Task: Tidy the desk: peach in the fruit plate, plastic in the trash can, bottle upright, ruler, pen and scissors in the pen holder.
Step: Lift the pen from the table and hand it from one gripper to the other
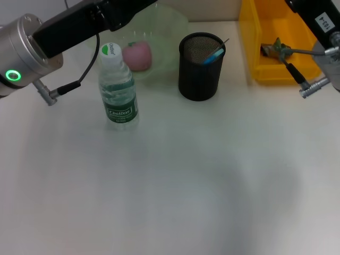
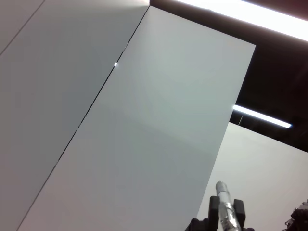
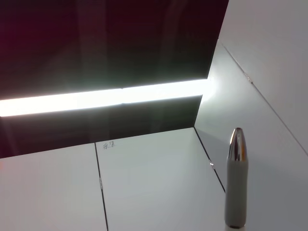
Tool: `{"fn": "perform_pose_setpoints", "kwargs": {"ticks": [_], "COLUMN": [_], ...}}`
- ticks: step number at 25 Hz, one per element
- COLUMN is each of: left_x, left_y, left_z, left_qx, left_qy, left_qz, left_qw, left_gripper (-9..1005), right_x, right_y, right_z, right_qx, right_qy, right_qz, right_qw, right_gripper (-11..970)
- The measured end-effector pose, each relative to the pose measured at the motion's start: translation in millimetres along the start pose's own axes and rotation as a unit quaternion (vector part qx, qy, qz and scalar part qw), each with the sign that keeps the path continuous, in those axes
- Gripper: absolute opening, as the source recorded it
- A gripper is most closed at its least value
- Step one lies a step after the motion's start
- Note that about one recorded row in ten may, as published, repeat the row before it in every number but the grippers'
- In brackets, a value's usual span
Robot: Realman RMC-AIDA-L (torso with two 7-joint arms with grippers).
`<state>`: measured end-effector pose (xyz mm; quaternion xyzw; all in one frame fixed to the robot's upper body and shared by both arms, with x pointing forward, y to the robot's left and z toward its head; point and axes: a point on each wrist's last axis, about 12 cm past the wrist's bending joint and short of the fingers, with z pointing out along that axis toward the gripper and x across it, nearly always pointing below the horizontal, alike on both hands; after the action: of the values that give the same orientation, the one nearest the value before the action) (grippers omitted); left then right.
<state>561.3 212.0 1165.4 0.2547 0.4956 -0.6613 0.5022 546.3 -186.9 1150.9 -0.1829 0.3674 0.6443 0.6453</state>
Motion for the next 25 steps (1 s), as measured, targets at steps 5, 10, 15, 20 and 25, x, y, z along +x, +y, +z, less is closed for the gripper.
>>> {"fn": "perform_pose_setpoints", "kwargs": {"ticks": [5,10,15,20,25], "left_x": [0.3,0.4,-0.1,-0.2,-0.5], "left_y": [-1.1,-1.7,-2.4,-2.5,-2.5], "left_z": [-0.1,0.0,-0.3,-0.3,0.0], "left_qx": [0.005,0.007,0.009,0.010,0.010], "left_qy": [0.001,0.000,-0.004,-0.004,-0.004], "left_qz": [0.000,-0.001,0.000,0.001,0.001], "left_qw": [1.000,1.000,1.000,1.000,1.000], "left_gripper": [281,282,282,282,282], "right_x": [-0.5,0.3,1.3,2.0,3.2], "right_y": [0.1,-0.1,0.3,0.8,-0.3], "right_z": [-2.1,-2.7,-3.0,-2.9,-1.3], "right_qx": [0.004,0.007,0.006,0.004,0.005], "right_qy": [-0.001,0.001,0.004,0.007,0.012], "right_qz": [-0.003,-0.002,0.000,0.002,0.003], "right_qw": [1.000,1.000,1.000,1.000,1.000], "right_gripper": [136,136,136,136,137]}}
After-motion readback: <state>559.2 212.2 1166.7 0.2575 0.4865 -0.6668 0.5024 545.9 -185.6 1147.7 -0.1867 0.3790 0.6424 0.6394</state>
